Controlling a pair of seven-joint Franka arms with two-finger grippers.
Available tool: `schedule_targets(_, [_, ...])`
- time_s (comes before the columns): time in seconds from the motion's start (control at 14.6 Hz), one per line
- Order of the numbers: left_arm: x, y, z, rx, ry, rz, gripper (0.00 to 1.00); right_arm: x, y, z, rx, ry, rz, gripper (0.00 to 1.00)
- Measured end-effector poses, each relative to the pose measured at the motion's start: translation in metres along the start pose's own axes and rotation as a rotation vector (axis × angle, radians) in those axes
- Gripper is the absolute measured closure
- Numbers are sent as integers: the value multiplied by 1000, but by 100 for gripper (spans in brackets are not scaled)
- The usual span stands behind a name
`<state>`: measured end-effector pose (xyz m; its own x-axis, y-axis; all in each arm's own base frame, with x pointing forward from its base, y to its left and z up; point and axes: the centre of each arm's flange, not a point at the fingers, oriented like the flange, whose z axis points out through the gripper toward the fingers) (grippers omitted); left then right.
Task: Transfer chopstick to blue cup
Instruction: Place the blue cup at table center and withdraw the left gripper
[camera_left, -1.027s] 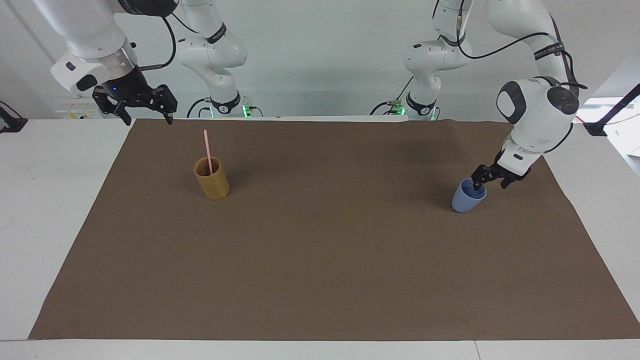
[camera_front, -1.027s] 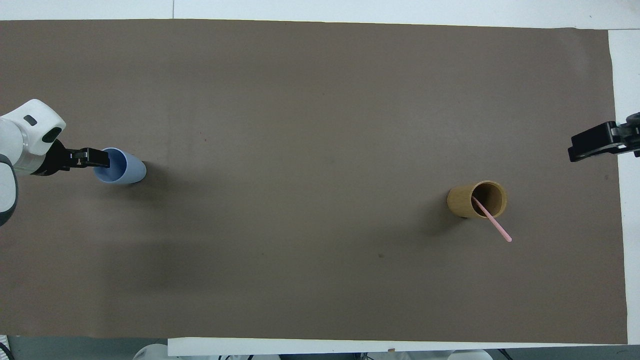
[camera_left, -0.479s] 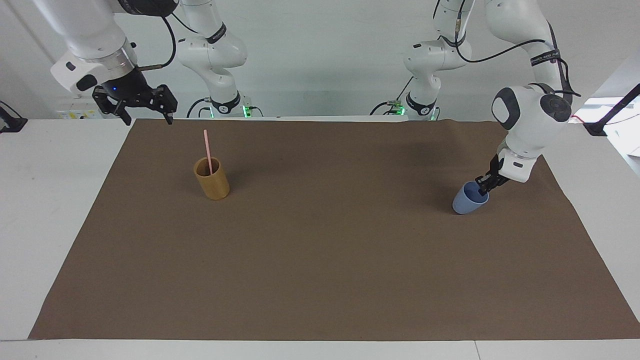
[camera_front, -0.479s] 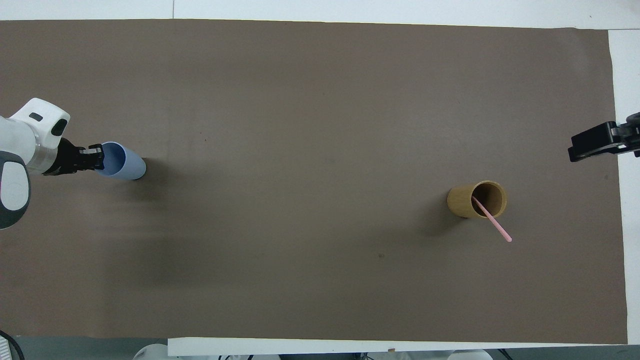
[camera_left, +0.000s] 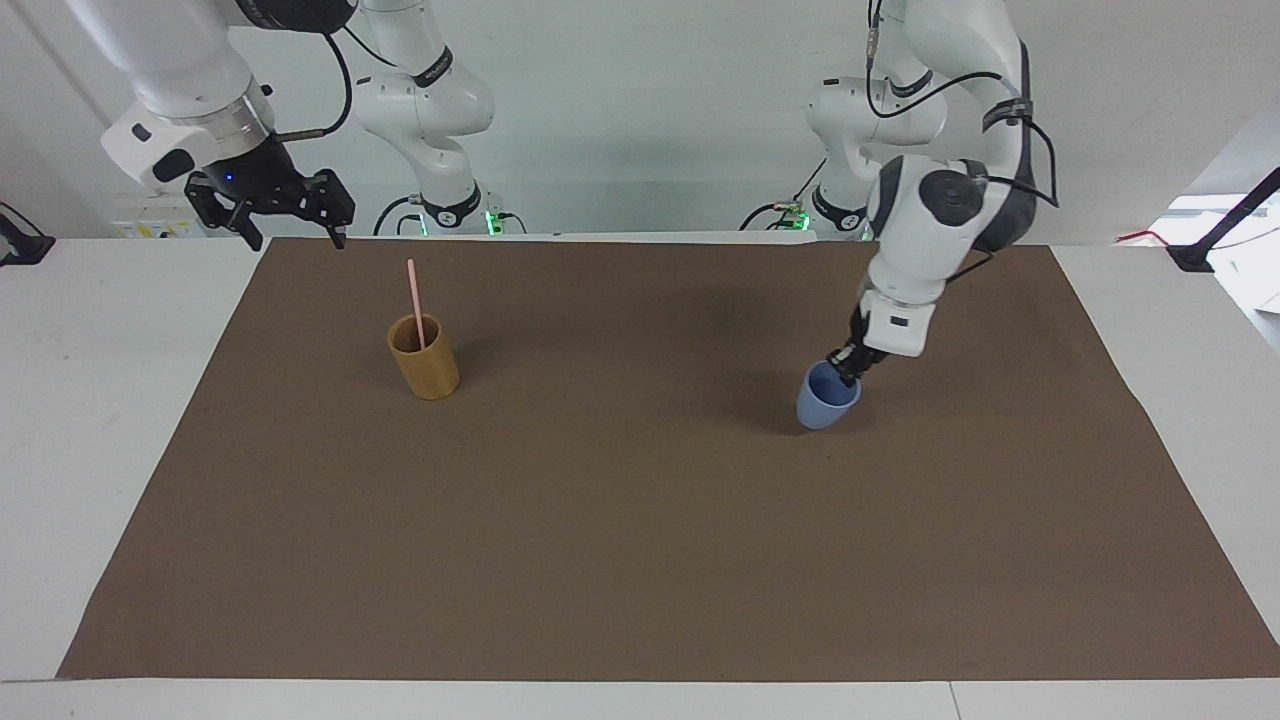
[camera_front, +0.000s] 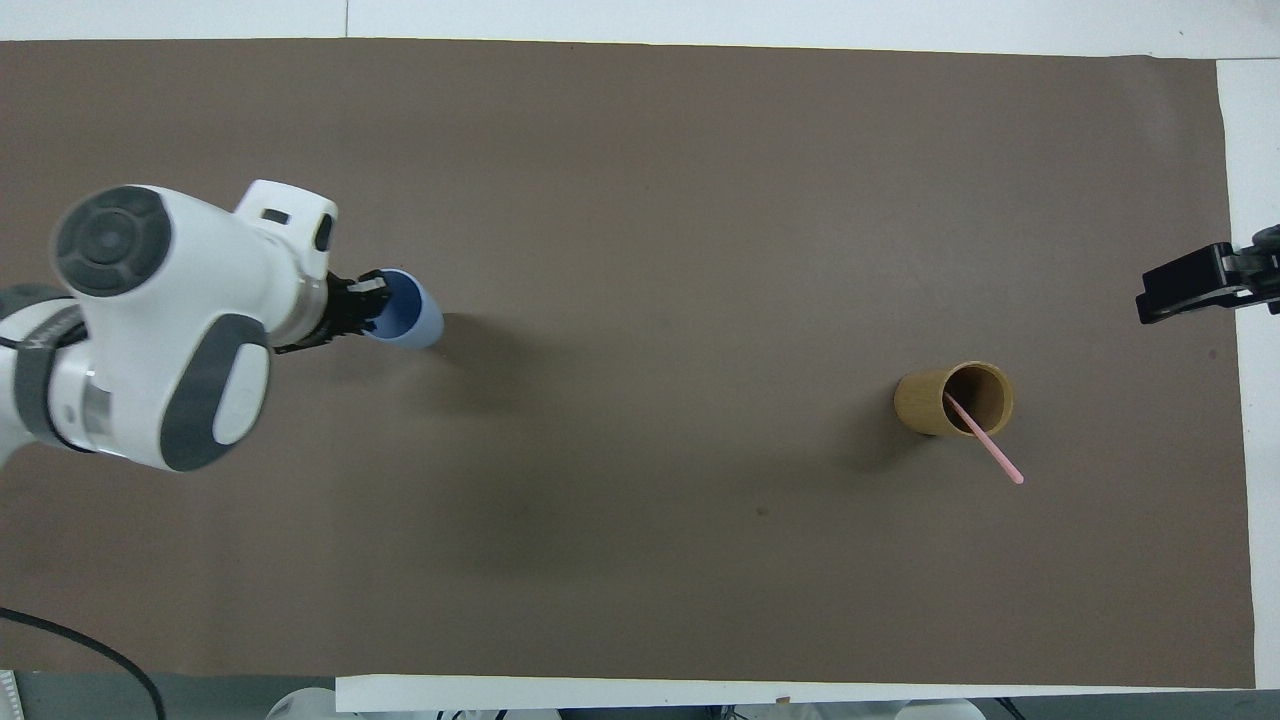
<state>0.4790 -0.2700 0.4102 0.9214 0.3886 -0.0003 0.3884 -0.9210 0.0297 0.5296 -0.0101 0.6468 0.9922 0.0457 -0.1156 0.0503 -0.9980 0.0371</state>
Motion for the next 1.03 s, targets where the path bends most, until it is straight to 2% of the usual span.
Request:
schedule_targets(0.21, [-63, 38, 8, 13, -11, 5, 95, 0, 0, 0, 0, 0, 0, 0])
schedule_targets(0.34, [-80, 49, 8, 2, -6, -12, 95, 0, 0, 0, 0, 0, 0, 0])
schedule_targets(0.55, [-87, 53, 10, -14, 2, -30, 95, 0, 0, 0, 0, 0, 0, 0])
schedule_targets(0.62, [-86, 51, 12, -13, 2, -33, 90, 0, 0, 0, 0, 0, 0, 0])
schedule_targets(0.68, [-85, 50, 13, -13, 2, -36, 90, 0, 0, 0, 0, 0, 0, 0])
schedule_targets(0.75, [-84, 49, 14, -12, 2, -38, 84, 0, 0, 0, 0, 0, 0, 0])
schedule_targets(0.82, [-84, 49, 15, -11, 1, -38, 72, 0, 0, 0, 0, -1, 0, 0])
schedule_targets(0.96, [-84, 49, 15, -11, 2, -38, 69, -1, -1, 6, 2, -14, -1, 0])
schedule_targets(1.03, [-84, 49, 15, -12, 2, -38, 63, -4, -3, 13, 4, -32, -5, 0])
